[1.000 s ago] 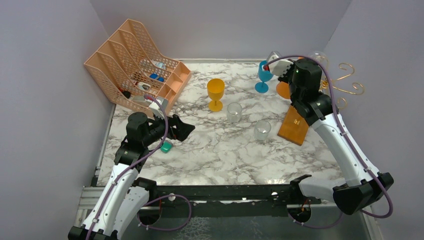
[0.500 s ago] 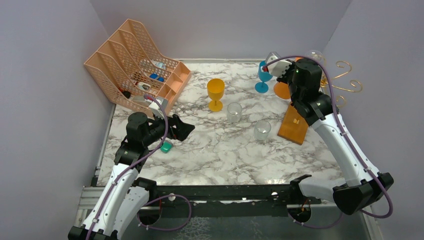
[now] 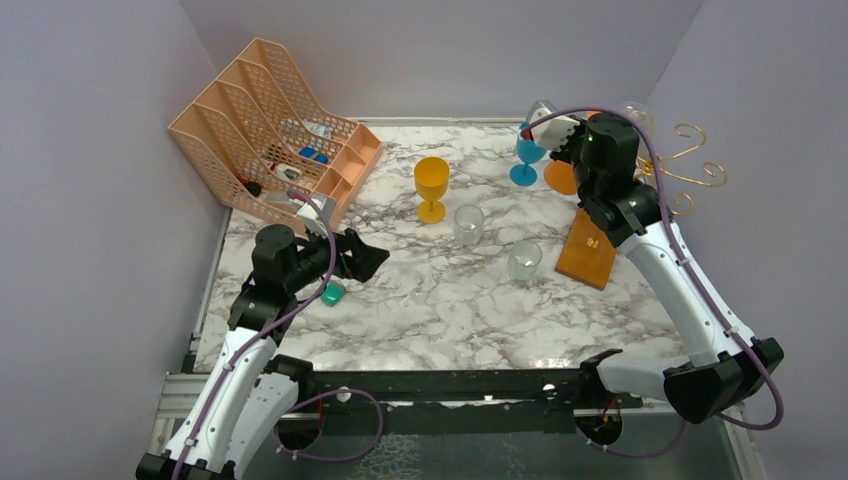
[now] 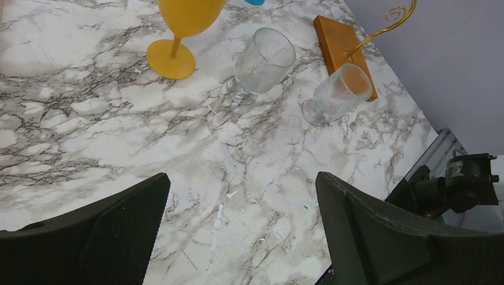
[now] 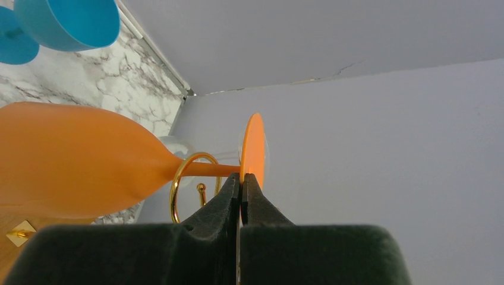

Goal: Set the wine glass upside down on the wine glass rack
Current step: Turn the wine glass upside down at the wine rack.

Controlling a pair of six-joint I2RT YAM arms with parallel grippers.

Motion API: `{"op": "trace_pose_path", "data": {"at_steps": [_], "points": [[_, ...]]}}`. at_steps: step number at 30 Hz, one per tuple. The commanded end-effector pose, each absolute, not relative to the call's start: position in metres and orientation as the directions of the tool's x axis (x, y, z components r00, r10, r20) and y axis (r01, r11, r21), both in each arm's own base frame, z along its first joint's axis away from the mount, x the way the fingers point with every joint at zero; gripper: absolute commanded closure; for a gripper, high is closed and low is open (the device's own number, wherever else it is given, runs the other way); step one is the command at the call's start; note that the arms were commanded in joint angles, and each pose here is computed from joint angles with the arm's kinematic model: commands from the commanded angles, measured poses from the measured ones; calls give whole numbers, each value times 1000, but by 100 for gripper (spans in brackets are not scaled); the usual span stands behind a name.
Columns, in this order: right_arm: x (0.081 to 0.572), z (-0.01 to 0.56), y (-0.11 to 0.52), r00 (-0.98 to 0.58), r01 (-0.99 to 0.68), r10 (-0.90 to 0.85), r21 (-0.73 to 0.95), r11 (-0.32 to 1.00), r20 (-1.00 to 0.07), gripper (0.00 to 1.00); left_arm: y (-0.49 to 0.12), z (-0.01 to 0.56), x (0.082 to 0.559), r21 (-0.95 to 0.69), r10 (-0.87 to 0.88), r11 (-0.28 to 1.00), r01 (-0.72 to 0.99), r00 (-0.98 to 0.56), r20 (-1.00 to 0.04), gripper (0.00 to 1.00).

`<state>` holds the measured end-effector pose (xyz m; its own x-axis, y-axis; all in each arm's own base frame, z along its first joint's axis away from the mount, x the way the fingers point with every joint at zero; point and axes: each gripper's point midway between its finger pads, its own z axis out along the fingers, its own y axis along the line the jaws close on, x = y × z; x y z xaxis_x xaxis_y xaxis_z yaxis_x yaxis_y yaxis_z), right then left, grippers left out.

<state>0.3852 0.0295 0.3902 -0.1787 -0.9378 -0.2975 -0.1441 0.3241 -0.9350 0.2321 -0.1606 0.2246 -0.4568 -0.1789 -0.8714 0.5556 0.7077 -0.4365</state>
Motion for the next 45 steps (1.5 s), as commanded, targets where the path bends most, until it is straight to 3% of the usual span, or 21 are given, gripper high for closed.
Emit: {"op": "trace_pose_path", "data": {"at_steps": [1,17,26,45], "points": [[386,413,37,-125,-108,-935,-932,347,-333,99,-160,232,231,-416,-176,712,566,-430,-886,1],[360,396,25,-183,-156,-907,-900,407,-379,99,-160,230,232,-419,-176,713,562,-435,-883,1],[353,390,24,-183,-162,-898,-889,428,-400,83,-160,230,233,-421,-176,713,560,-438,-882,1],[336,380,28,-198,-213,-840,-814,540,-505,67,-160,228,234,-424,-176,716,554,-444,-879,1]]}}
